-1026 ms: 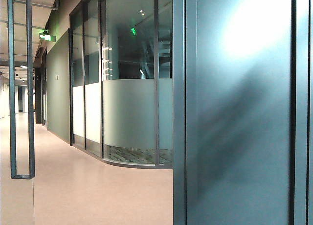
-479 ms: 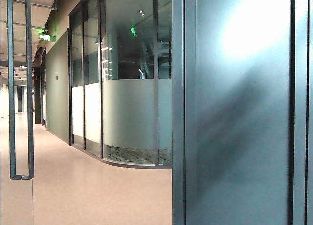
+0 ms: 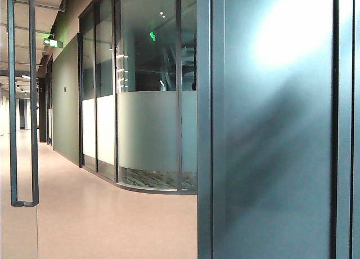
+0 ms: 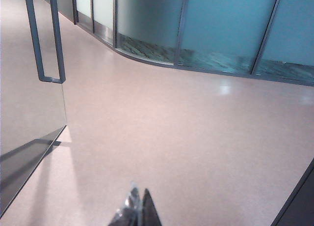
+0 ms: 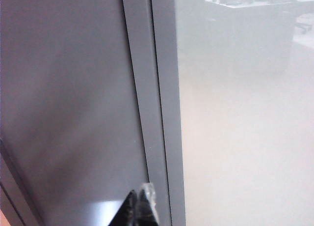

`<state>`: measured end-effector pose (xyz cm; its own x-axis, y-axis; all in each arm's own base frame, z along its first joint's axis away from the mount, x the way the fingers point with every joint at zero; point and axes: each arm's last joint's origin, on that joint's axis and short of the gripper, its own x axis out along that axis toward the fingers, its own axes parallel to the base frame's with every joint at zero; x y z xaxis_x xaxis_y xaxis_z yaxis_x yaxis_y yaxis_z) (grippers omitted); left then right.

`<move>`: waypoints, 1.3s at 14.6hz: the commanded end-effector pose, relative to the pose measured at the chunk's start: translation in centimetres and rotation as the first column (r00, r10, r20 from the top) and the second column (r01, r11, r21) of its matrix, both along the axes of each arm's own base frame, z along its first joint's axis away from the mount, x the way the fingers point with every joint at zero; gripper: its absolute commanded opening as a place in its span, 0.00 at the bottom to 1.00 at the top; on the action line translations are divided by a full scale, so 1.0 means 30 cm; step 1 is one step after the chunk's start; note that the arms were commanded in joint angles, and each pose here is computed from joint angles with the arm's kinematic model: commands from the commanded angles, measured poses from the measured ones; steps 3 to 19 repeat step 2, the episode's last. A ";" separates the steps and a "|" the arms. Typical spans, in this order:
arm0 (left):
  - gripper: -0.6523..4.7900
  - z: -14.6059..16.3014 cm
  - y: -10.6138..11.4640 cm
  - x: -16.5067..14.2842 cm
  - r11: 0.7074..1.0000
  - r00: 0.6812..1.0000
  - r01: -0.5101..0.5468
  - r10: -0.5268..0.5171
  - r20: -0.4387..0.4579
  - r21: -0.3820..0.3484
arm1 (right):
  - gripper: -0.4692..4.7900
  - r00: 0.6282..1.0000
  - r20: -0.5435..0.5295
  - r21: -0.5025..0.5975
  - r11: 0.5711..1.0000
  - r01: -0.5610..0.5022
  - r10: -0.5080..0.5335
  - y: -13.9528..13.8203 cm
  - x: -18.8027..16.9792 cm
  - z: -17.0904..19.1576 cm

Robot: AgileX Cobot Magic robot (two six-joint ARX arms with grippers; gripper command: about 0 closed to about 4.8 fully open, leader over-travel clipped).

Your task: Raise the arm to find the leftmost switch on the wall and turn off the lights.

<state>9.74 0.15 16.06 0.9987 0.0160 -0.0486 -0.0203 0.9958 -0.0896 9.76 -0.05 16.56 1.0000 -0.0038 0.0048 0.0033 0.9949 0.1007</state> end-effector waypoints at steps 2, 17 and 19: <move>0.11 0.004 0.000 0.000 1.000 1.000 0.004 -0.004 0.007 0.004 | 0.09 1.000 0.021 0.004 1.000 -0.002 0.002 0.000 -0.001 0.007; 0.11 0.004 0.000 0.000 1.000 1.000 0.004 -0.004 0.007 0.004 | 0.09 1.000 0.021 0.004 1.000 -0.002 0.002 0.000 -0.001 0.007; 0.11 0.004 0.000 0.000 1.000 1.000 0.004 -0.004 0.007 0.004 | 0.09 1.000 0.021 0.004 1.000 -0.002 0.002 0.000 -0.001 0.007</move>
